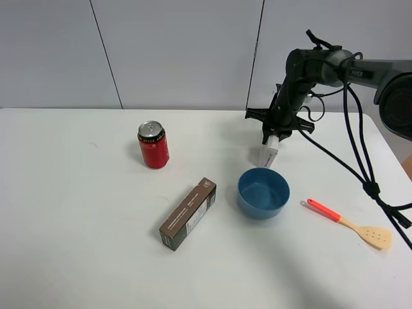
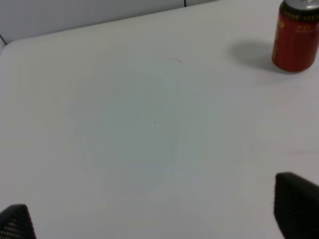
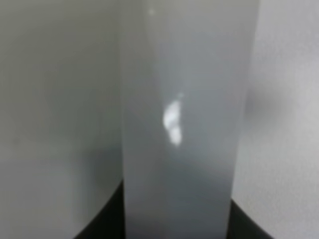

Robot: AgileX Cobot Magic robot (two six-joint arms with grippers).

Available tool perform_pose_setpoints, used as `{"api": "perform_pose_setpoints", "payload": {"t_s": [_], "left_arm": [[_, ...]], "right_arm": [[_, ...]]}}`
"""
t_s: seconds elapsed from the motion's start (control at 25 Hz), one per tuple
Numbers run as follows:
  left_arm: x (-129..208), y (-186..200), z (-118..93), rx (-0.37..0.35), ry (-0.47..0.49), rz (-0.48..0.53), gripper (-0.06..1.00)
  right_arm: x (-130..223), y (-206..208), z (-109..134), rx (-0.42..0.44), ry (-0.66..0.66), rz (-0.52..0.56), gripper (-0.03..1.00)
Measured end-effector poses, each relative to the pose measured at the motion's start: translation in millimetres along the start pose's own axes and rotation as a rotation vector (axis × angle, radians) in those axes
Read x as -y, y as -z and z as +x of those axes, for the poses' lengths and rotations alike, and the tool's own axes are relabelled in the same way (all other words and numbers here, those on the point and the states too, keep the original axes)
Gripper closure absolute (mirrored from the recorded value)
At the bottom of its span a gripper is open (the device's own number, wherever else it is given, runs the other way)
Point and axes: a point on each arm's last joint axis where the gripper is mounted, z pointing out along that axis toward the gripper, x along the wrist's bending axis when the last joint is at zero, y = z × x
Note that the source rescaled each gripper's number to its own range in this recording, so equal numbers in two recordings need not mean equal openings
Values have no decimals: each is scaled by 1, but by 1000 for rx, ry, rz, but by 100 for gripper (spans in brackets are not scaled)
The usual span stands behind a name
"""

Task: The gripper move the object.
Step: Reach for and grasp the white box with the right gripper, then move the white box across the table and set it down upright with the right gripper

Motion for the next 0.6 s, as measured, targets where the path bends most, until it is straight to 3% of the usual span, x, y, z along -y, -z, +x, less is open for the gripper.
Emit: {"api": "perform_pose_setpoints", "payload": {"t_s": [0.32, 0.6], "left_arm": [[0, 0, 0, 0, 0, 0, -6], [0, 0, 0, 0, 0, 0, -6]], "right_arm": [[6, 8, 1, 15, 88, 50, 97], [9, 53, 5, -1, 187, 13, 97]]}}
